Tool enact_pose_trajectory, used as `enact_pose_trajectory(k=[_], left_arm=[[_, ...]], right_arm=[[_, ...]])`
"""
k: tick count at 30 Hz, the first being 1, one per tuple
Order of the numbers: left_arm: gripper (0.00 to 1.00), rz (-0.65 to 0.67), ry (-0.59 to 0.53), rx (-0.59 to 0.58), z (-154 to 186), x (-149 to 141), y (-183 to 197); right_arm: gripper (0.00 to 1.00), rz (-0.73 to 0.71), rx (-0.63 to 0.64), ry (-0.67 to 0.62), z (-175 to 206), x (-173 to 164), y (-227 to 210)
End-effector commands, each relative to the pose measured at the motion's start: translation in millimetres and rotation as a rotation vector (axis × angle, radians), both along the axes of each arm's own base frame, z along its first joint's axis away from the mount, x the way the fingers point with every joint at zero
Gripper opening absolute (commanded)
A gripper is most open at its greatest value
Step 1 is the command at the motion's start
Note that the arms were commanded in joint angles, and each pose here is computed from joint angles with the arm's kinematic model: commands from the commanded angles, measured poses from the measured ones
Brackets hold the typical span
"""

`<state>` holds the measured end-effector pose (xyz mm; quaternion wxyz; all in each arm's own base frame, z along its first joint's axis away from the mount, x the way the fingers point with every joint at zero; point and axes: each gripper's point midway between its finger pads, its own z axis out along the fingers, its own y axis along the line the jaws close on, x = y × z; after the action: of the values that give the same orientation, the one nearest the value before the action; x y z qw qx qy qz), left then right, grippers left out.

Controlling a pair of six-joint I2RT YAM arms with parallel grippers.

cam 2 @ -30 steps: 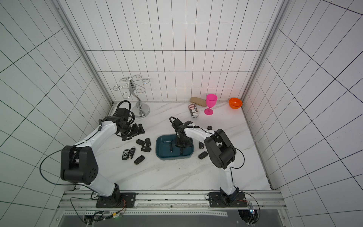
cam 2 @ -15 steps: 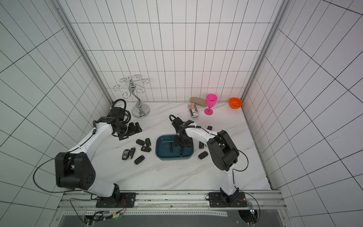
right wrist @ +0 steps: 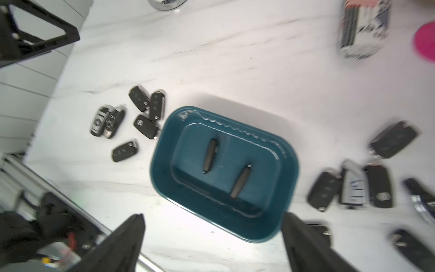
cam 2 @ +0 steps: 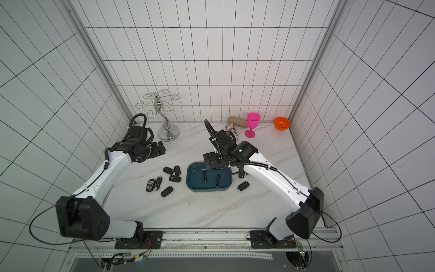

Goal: Place the car key into the storage box
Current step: Place the car key in the storage box, then pick up the car key from the center of the board.

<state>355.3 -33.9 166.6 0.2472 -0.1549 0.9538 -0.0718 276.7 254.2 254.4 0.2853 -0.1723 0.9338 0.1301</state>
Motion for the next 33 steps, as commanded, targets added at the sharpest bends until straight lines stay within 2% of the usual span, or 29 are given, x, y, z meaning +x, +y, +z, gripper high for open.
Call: enact_pose_trajectory(k=[1,4,6,11,13,15,21,25,27,30,33], left_arm=[[0.98,0.02,-0.025,0.058,13.5,-10.1,13.5],[0.98,0.025,-0.013,0.07,8.6,-8.5,16.2],[0.98,0.029,0.021,0.07,1.5,-7.1,16.3],[0.96,0.051,0.141,0.053,-21.5,0.3,13.4],[0.95,0.059,0.169,0.033,-30.3,3.7,10.5],[0.93,0.08,0.193,0.008,-41.1,4.6,7.6],[0.92,0.176,0.29,-0.111,-77.9,8.9,-4.0],[0.92,0.259,0.313,-0.127,-87.0,16.8,-2.4],[0.92,0.328,0.359,-0.144,-93.8,16.6,-2.8],[0.92,0.389,0.41,-0.213,-104.5,18.4,-13.6],[0.92,0.446,0.409,-0.262,-110.7,21.5,-19.9]], right_arm=[[0.99,-0.055,-0.254,-0.048,8.8,-14.6,-65.7],[0.99,-0.182,-0.404,-0.113,18.6,-18.7,-117.8],[0.99,-0.287,-0.449,-0.179,26.4,-20.4,-148.1],[0.98,-0.375,-0.272,-0.163,21.9,-29.9,-172.9],[0.99,-0.452,-0.253,-0.155,18.3,-31.1,-191.4],[0.99,-0.561,-0.287,-0.176,17.7,-32.9,-215.2],[0.98,-0.601,-0.288,-0.178,6.3,-26.0,-221.5],[0.99,-0.581,-0.271,-0.149,-7.0,-22.5,-214.7],[0.98,-0.581,-0.27,-0.141,-14.0,-22.1,-214.0],[0.99,-0.582,-0.258,-0.138,-23.3,-22.9,-212.9],[0.99,-0.582,-0.242,-0.133,-32.4,-22.6,-210.9]])
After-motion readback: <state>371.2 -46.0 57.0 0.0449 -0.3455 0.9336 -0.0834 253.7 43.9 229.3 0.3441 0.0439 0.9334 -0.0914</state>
